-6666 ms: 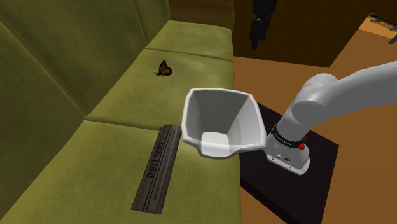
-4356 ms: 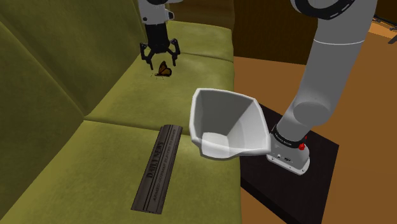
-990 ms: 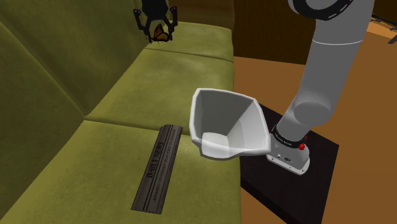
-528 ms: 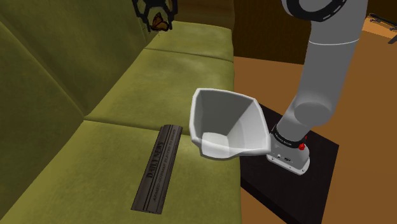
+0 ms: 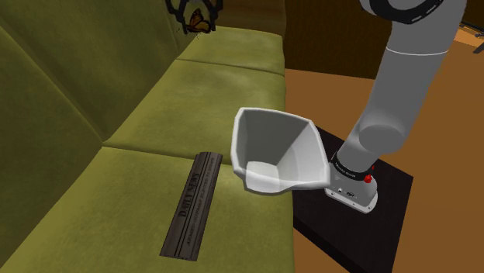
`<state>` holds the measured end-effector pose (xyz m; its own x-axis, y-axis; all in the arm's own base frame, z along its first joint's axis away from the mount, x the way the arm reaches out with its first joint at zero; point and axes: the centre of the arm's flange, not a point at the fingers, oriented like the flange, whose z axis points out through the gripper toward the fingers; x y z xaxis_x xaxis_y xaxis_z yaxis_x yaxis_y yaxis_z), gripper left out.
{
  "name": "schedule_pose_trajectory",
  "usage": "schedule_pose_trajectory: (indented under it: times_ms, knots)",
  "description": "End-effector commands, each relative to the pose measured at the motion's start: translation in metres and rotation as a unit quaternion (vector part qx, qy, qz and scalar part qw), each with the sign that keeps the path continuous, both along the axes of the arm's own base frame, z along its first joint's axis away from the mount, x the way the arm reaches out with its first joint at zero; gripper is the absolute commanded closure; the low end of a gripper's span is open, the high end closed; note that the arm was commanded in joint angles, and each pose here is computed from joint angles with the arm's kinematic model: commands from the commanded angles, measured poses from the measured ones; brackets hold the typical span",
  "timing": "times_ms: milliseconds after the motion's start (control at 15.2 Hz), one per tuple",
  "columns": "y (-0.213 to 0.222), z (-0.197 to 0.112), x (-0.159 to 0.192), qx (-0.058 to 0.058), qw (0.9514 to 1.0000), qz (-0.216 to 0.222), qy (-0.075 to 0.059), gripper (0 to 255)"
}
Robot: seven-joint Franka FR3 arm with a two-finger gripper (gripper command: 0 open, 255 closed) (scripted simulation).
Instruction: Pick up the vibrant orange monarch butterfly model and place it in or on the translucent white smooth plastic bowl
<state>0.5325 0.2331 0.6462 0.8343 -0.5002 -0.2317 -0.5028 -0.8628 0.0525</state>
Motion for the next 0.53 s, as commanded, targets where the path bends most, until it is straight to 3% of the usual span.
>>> schedule_pose_trajectory:
  times_ms: [0, 462]
  knots:
    - [0.007, -0.001, -0.026, 0.000, 1.0000, -0.001, 0.000, 255]
    - [0.035, -0.002, -0.114, 0.000, 1.0000, -0.001, 0.000, 255]
